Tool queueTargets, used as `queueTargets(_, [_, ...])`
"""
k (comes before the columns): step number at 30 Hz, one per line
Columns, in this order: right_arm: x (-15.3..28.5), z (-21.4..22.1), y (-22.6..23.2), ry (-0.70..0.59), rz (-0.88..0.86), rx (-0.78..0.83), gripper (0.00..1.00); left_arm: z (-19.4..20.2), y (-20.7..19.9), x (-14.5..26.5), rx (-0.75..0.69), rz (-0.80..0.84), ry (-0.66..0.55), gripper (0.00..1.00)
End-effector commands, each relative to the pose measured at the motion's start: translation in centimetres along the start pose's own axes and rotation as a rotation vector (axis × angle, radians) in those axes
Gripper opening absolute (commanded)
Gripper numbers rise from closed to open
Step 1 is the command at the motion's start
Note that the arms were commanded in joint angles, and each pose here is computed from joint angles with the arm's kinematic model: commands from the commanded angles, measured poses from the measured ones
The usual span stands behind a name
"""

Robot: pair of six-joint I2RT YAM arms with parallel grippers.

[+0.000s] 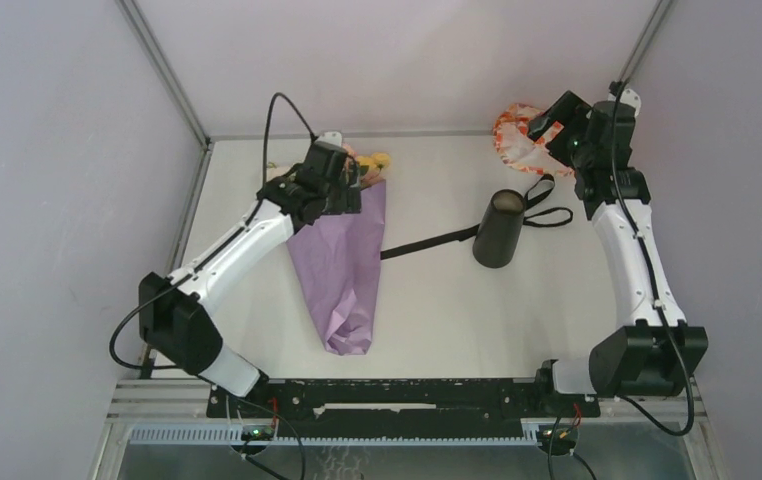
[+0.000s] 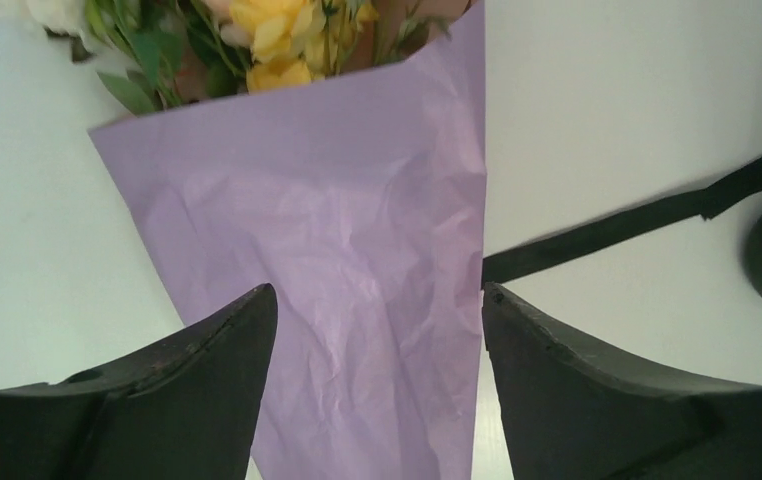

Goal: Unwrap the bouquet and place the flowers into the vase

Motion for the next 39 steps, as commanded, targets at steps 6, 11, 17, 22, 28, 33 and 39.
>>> queueTargets(6, [4.5,2.6,6.2,0.005,-0.298,0.054,1.00,-0.5,-2.4,-2.0,-0.253,-0.350,0.079,0.79])
queueTargets(11, [5.6,4.3,7.5,0.032,-0.333,0.094,1.00,0.6,-4.0,-4.9,-0.378,-0.483,0.148,0.78])
queueTargets(17, [7.0,6.1,8.5,0.074,-0.396,0.151,1.00,3.0,-2.1,-5.9,-0.407,-0.593,0.180,0.82])
queueTargets(22, [8.2,7.8,9.9,0.096,-0.442,0.185,1.00,5.4,1.8,-5.0,-0.316,-0.634,0.199,0.83])
queueTargets(28, [9.1,9.6,11.8,0.129,-0.495,0.222,1.00,7.2,5.6,-3.1,-0.151,-0.613,0.187,0.82])
queueTargets(33, [9.2,11.8,13.4,0.169,-0.522,0.264,1.00,7.3,7.5,-1.5,0.056,-0.494,0.123,0.79])
queueTargets(39, [8.2,16.5,15.6,0.282,-0.543,0.340,0.99,7.1,9.9,0.6,0.252,-0.441,0.025,0.79])
Point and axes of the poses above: each gripper's point midway between its finger pads, its own x axis back along the fingers, its own y axis along the line the jaws close on, z = x × y, the point moved 9 cm from there along x, back along the fingers, and after that the axes turned 6 degrees about x, right-handed, at the moved point
